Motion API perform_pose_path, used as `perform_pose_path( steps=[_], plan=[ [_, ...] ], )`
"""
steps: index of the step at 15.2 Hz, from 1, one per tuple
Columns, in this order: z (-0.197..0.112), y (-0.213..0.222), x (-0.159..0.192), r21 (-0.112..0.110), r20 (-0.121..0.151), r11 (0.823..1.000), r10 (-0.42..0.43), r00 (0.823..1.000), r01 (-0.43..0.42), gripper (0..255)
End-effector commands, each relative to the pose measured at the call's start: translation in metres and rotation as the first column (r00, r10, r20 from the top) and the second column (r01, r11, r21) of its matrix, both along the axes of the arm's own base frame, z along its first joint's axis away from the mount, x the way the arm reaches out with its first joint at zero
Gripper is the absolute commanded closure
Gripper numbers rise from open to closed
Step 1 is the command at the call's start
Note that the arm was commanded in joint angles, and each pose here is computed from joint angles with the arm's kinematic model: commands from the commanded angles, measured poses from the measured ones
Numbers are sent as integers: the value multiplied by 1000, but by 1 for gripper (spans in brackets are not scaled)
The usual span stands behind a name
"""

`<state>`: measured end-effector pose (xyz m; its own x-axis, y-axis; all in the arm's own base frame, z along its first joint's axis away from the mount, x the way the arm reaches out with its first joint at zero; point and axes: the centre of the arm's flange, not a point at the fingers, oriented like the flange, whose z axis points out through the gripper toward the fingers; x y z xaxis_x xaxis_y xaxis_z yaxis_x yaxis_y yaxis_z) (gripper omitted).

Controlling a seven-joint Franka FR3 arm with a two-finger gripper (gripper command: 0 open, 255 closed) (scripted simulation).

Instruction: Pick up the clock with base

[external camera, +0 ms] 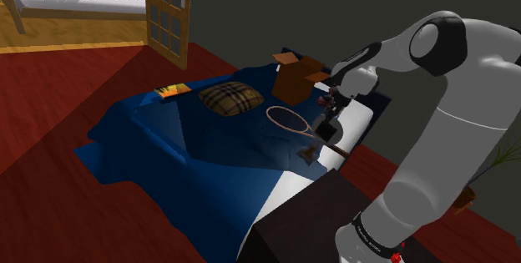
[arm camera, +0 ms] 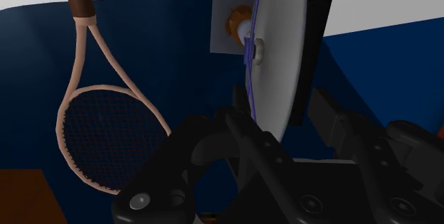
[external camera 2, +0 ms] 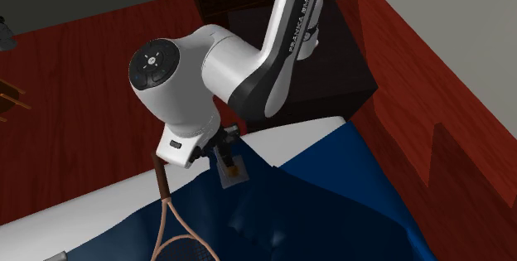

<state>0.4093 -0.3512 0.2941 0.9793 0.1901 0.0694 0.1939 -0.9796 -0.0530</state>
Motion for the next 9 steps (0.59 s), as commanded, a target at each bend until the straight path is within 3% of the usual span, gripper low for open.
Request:
perform_pose_path(
  steps=[1,9],
  plan=[
    [11,-1,0,0,0,1000,0,1000,0,255],
    [44,-1,0,0,0,1000,0,1000,0,255]
  ],
)
